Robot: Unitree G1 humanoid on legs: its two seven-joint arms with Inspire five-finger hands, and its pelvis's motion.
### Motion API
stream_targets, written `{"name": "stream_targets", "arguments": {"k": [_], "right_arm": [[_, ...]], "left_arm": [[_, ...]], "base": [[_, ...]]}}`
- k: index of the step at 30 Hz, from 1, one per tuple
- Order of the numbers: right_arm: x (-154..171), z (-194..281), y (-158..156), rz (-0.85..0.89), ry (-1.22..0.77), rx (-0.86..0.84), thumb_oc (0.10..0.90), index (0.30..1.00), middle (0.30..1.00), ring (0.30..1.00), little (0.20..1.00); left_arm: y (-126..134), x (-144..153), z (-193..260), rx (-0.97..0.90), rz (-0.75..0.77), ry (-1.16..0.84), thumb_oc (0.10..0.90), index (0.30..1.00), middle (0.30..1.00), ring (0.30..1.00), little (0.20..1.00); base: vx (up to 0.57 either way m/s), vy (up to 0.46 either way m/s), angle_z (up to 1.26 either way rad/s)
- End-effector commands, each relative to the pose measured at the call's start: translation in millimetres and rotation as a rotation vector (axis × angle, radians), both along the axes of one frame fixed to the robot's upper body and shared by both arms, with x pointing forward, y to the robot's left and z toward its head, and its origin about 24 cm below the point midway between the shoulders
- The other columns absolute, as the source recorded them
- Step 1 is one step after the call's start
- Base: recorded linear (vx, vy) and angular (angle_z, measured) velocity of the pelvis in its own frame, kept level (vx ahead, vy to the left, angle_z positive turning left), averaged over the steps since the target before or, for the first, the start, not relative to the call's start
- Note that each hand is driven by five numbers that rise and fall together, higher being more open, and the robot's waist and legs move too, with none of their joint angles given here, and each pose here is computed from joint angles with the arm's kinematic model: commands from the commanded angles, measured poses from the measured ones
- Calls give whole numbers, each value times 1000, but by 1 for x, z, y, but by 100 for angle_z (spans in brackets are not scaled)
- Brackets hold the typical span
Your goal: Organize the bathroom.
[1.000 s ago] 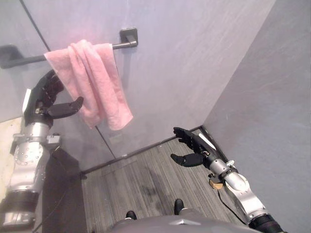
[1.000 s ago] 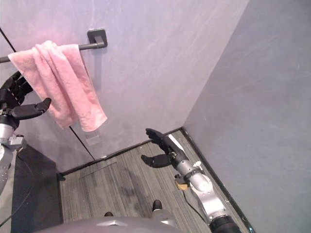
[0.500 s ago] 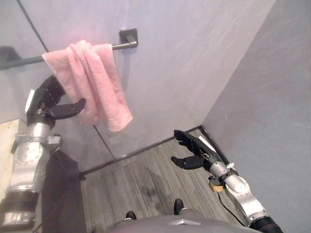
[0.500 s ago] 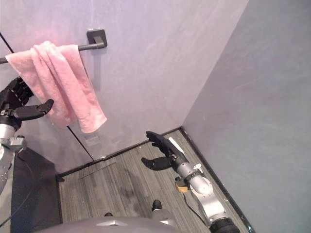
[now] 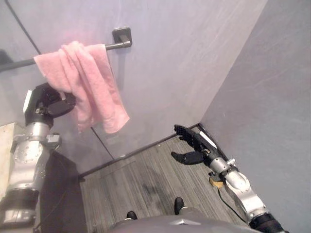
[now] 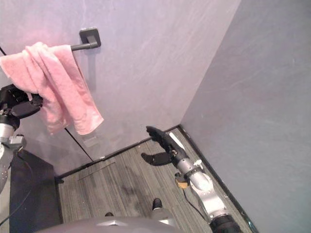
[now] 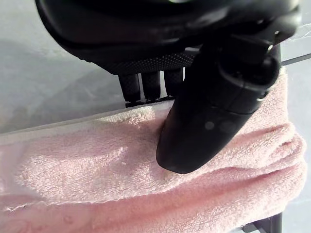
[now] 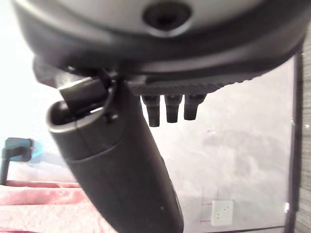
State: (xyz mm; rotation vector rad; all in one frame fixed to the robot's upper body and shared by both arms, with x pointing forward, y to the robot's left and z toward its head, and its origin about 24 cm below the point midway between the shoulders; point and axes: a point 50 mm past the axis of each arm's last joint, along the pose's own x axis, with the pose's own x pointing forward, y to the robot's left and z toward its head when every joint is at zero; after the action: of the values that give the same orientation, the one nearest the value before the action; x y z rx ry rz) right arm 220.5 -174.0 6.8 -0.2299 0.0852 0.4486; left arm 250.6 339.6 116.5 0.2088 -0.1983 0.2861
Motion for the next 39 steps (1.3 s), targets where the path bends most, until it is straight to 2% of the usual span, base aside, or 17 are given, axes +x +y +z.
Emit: {"name": "stream_targets", "arguments": {"k": [1,6,10,16,28,39], "right_arm": [[52,108,18,93,-498,109,800,900,900,900,900],[71,147,37,127,-615,122,800,900,900,900,900],[79,162,42,130,-630,150,800,900,900,900,900],[92,165,46,104,-586,213,800,900,900,900,900],[115,182,42,-24,-632,189,800,900,900,900,900],[133,202,47,40,-600,170,800,900,900,900,900]], "left_arm": [[-22,37,55,62,-60,-263,400,300,300,300,300],[-42,45,58,68,-130,-270,400,300,300,300,300],[-54,49,59,63,-177,-274,400,300,300,300,300],[-69,54,60,70,-237,-263,400,300,300,300,300],[-83,64,67,59,-304,-246,400,300,300,300,300],[-99,70,67,48,-376,-232,400,300,300,300,300]], "base": [[0,0,0],[9,-7,7],[18,-13,14],[28,-15,17],[33,-16,9],[21,-6,9]]}}
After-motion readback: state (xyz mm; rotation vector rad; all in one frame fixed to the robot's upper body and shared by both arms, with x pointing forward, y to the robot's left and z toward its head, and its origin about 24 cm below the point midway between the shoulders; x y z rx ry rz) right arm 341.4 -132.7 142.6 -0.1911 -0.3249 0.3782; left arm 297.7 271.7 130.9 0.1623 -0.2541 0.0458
